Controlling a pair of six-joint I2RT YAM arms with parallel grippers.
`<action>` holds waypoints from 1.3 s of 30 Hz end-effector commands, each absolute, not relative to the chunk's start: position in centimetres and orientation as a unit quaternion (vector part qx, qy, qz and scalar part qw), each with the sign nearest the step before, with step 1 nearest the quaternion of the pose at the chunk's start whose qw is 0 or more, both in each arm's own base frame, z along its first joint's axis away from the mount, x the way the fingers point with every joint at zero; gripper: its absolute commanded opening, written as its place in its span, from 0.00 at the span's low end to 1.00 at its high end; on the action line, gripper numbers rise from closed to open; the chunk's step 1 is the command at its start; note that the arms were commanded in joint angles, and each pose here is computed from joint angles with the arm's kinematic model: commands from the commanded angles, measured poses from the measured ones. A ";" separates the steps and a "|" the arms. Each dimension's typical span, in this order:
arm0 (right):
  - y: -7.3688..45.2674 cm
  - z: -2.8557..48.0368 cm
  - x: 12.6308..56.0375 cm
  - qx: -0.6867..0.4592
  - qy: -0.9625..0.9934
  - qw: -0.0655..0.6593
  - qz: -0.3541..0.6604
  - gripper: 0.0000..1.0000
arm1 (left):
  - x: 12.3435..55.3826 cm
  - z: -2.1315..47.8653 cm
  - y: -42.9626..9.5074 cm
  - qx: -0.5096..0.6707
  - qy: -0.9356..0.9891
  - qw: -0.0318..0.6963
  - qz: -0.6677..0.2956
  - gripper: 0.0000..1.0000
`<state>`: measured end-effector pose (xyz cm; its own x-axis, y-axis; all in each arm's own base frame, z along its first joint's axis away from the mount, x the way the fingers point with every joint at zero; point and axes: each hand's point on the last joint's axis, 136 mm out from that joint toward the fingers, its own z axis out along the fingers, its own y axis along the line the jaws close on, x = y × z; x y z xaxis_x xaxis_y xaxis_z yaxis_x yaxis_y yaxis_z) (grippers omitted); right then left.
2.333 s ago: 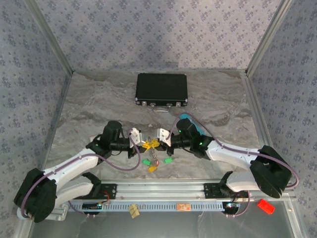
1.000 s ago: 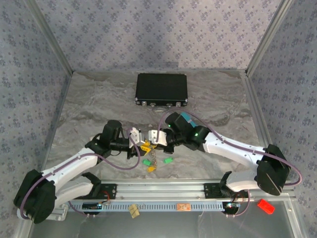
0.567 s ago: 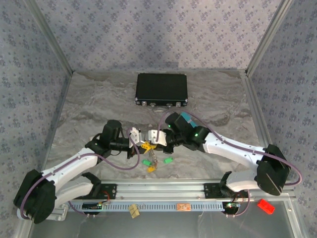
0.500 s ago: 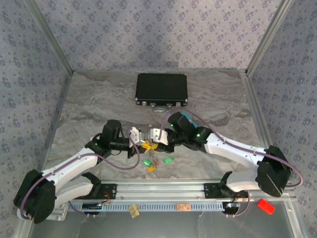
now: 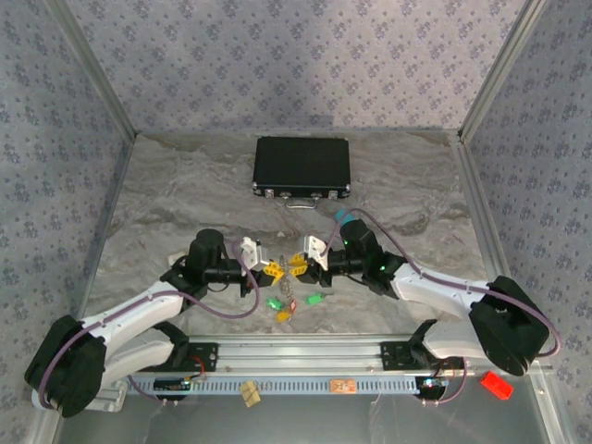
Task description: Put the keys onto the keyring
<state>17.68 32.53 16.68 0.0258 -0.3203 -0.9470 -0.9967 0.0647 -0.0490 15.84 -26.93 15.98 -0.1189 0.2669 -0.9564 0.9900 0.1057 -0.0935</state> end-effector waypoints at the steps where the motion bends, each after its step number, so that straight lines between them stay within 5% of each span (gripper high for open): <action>1: 33.5 18.9 16.8 -0.571 0.537 0.460 0.417 0.23 | 15.7 18.2 -27.6 0.521 0.574 0.454 -0.440 0.00; 18: 34.0 18.2 16.3 -0.580 0.554 0.433 0.412 0.25 | 15.9 18.0 -27.3 0.525 0.578 0.456 -0.426 0.00; 30: 34.0 18.6 16.8 -0.575 0.558 0.437 0.408 0.00 | 16.1 17.8 -27.2 0.525 0.585 0.455 -0.419 0.00; 34: 33.4 18.2 16.7 -0.607 0.575 0.410 0.363 0.00 | 16.8 17.7 -26.9 0.527 0.605 0.450 -0.391 0.18; 39: 32.4 17.5 16.4 -0.660 0.590 0.356 0.301 0.00 | 16.7 18.1 -26.9 0.540 0.600 0.451 -0.381 0.21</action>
